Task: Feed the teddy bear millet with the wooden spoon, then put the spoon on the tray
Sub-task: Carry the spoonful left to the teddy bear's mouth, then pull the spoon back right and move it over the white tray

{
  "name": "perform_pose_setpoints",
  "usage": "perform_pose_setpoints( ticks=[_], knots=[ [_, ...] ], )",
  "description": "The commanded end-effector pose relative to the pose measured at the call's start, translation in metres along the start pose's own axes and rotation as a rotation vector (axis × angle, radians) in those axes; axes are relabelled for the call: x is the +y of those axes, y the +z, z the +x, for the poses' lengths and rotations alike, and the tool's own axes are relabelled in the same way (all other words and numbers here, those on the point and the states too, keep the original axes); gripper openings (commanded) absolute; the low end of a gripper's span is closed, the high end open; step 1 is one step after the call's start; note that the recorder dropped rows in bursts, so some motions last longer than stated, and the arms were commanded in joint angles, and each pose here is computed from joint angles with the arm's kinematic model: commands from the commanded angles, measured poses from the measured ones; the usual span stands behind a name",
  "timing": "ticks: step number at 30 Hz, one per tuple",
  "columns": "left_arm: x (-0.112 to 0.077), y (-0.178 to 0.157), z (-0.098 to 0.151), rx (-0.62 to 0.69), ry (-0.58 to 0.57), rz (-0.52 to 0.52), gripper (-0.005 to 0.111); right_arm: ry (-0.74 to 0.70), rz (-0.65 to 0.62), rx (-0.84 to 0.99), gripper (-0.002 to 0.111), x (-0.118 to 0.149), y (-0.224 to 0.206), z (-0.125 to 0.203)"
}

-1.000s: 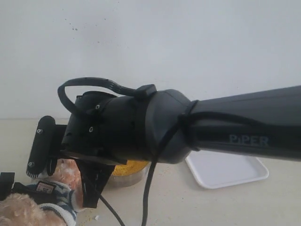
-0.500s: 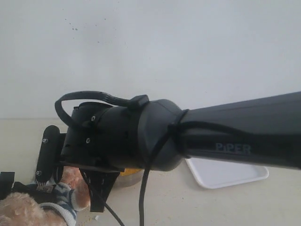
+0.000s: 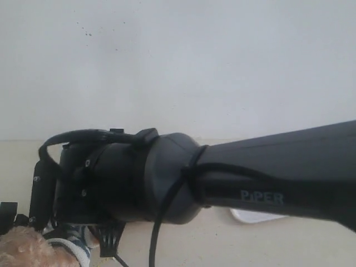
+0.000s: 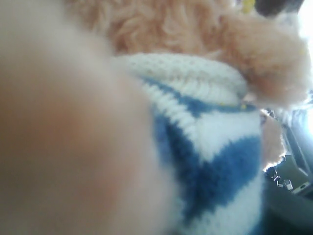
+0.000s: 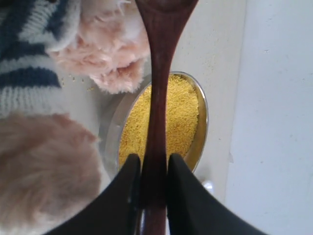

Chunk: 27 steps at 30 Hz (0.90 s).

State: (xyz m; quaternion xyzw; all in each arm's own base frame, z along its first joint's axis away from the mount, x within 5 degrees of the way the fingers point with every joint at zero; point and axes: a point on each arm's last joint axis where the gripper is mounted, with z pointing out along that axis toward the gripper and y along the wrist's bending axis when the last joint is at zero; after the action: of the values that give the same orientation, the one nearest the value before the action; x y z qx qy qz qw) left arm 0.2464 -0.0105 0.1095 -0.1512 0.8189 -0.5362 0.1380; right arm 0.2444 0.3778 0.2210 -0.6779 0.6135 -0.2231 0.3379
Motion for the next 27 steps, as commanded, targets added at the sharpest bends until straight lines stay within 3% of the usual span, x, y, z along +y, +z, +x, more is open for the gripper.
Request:
perform_pose_setpoints(
  ticks=[1,10,14,17,27],
  knots=[
    [-0.003,-0.001,0.0,-0.006,-0.012,0.034,0.004,-0.034,0.066,-0.019,0.0,0.001,-0.006,-0.008],
    [-0.003,-0.001,0.0,-0.008,-0.013,0.035,0.004,-0.046,0.097,0.05,0.0,0.0,-0.008,-0.004],
    [-0.003,-0.001,0.0,-0.004,-0.011,0.034,0.004,0.027,0.11,0.018,0.0,-0.001,-0.008,-0.007],
    [-0.003,-0.001,0.0,-0.007,-0.013,0.035,0.004,-0.041,0.103,0.027,0.0,0.003,-0.007,-0.008],
    [-0.003,-0.001,-0.001,-0.02,-0.018,0.038,0.004,-0.048,0.244,0.043,0.0,-0.003,-0.016,-0.013]
  ],
)
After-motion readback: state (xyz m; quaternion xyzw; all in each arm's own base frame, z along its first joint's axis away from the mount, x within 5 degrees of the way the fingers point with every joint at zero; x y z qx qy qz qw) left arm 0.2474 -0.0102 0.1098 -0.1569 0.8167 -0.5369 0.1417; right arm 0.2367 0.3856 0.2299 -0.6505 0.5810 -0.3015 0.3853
